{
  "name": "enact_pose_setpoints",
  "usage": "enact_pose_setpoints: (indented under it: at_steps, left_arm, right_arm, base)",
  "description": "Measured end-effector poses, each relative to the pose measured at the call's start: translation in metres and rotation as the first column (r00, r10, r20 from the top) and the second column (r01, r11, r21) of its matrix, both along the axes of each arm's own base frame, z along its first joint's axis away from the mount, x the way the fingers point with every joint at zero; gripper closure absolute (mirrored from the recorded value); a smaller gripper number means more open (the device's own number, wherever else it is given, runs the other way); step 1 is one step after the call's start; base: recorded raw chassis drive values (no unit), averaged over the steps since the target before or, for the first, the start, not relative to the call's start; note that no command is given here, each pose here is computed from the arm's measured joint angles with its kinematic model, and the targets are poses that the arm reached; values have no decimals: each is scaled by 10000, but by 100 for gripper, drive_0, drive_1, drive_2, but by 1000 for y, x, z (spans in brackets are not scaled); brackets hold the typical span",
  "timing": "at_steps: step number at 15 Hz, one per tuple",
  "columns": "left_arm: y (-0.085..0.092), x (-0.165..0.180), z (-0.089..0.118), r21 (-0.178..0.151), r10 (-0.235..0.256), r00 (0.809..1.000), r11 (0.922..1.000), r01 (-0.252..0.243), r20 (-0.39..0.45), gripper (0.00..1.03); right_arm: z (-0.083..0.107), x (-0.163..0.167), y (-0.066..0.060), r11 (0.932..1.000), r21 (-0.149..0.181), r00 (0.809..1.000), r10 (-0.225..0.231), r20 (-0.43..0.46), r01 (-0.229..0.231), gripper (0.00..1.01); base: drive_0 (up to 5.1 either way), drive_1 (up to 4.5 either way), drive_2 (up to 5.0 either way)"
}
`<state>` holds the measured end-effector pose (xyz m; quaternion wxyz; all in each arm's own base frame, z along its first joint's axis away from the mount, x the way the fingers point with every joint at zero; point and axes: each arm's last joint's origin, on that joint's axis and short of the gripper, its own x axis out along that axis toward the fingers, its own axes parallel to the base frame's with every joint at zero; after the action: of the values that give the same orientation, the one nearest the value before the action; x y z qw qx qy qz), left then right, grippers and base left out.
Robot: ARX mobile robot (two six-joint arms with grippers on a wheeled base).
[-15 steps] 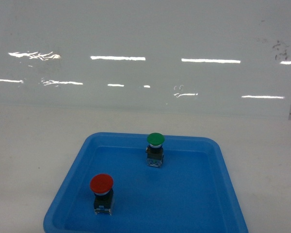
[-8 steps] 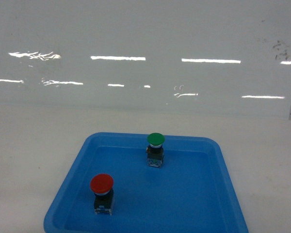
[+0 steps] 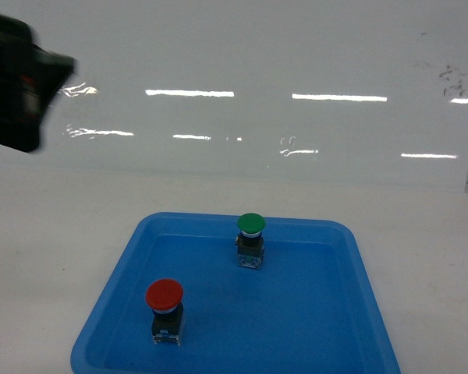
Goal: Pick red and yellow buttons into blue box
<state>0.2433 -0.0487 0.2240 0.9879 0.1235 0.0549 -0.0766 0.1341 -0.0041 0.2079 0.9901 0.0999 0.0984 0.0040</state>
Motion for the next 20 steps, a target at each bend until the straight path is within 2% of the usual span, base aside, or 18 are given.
enact_pose_setpoints:
  at_steps: [1, 2, 4, 8, 10, 12, 13, 14, 16, 18, 20]
  left_arm:
    - [-43, 18, -42, 732, -340, 9764, 9960, 506, -2131, 5]
    - [-44, 21, -46, 1154, -193, 9642, 9920, 515, -2645, 5]
    - [-46, 25, -43, 1448, -133, 9596, 9879, 561, -2810, 5]
    - [-46, 31, -54, 1691, -347, 9399, 9808, 974, -3396, 5]
    - [-49, 37, -58, 1662, -493, 9359, 9795, 1135, -3487, 5]
    - [-50, 38, -64, 1623, -626, 9231, 9777, 1330, -3795, 5]
    - [-51, 38, -65, 1560, -741, 9183, 9771, 1449, -3888, 5]
    - [-52, 38, -66, 1320, -902, 9128, 9792, 1543, -3982, 5]
    - [-53, 34, -71, 669, -1329, 8832, 9811, 1817, -4497, 5]
    - [-54, 33, -79, -105, -1826, 8398, 9784, 2064, -5113, 5]
    - [-55, 33, -90, -606, -2117, 7959, 9745, 2161, -5672, 5]
  right_arm:
    - [0, 0, 0, 10000, -1, 10000, -4, 0, 4, 81]
    - [0, 0, 0, 10000, -1, 10000, -4, -4, 4, 81]
    - [0, 0, 0, 10000, -4, 10000, -3, -4, 3, 81]
    - [0, 0, 0, 10000, -4, 10000, -3, -4, 3, 81]
    - [0, 0, 0, 10000, -4, 10000, -3, -4, 3, 81]
    - [0, 0, 0, 10000, -4, 10000, -3, -4, 3, 81]
    - [0, 0, 0, 10000, -4, 10000, -3, -4, 3, 81]
    - [0, 0, 0, 10000, -4, 10000, -3, -4, 3, 81]
    - [0, 0, 0, 10000, -4, 10000, -3, -4, 3, 81]
    - [0, 0, 0, 10000, -5, 10000, -7, -4, 7, 81]
    - [0, 0, 0, 10000, -5, 10000, -7, 0, 7, 81]
  base:
    - [0, 0, 0]
    - [0, 0, 0]
    - [0, 0, 0]
    - [0, 0, 0]
    - [0, 0, 0]
    - [0, 0, 0]
    - [0, 0, 0]
    - [0, 0, 0]
    - [0, 0, 0]
    - [0, 0, 0]
    - [0, 0, 0]
